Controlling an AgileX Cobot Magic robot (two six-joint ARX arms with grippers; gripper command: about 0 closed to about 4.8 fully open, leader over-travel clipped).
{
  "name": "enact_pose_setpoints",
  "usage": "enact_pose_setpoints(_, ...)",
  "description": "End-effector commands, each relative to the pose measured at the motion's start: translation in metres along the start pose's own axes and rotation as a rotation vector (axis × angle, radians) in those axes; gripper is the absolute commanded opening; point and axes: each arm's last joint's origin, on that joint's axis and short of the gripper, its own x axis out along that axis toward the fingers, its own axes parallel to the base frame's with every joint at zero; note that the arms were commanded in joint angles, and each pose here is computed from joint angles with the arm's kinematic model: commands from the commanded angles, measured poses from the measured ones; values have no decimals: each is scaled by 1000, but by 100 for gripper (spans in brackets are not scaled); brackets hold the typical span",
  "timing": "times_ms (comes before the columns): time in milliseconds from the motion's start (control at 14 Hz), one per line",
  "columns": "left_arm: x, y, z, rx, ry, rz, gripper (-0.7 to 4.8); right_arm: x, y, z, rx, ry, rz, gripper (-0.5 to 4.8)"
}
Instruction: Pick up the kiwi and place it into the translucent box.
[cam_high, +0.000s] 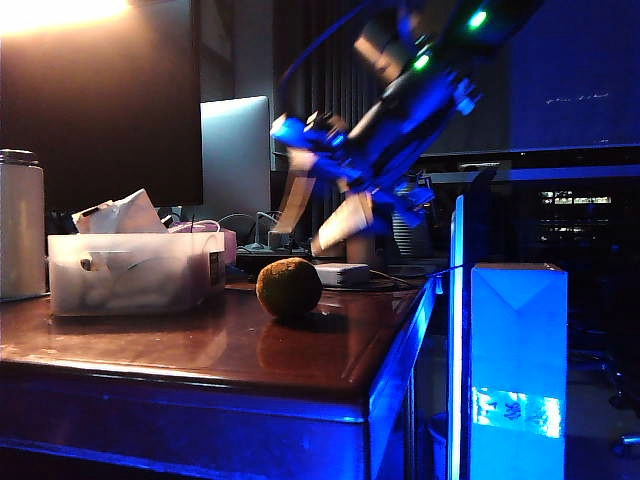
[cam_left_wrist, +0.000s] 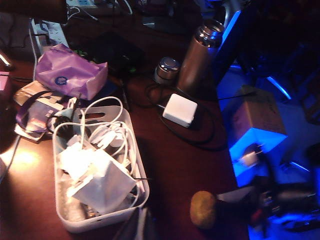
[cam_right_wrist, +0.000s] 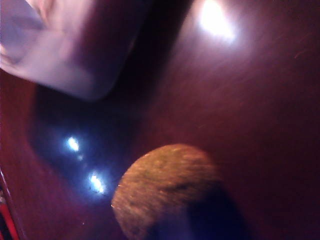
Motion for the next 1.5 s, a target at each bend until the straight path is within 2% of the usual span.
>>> enact_pose_setpoints(71,-2,-2,2,11,-18,-14,-3,13,4,1,-14,-56,-24,479)
enact_pose_setpoints(356,-2,-3,2,12,-17,-54,-3,33,7,-1,-38,-148,-137,479)
enact_pose_setpoints(712,-2,-3,2,12,-17,-54,-3,60,15,-20,-61,-84,-141,479)
enact_pose_setpoints(997,-2,-3,2,12,-16,-54,-3,75,15,-38,-63,18,-183,479)
enact_pose_setpoints(1353,-2,-3,1,9,-10,-54,-3,73,16,-36,-69,18,-171,457)
enact_pose_setpoints(1424,-2,-3,1,9,-10,-54,-3,73,16,-35,-70,12,-169,407)
enact_pose_setpoints(1495,-2,-3,1,9,-10,-54,-3,73,17,-35,-71,10,-167,312)
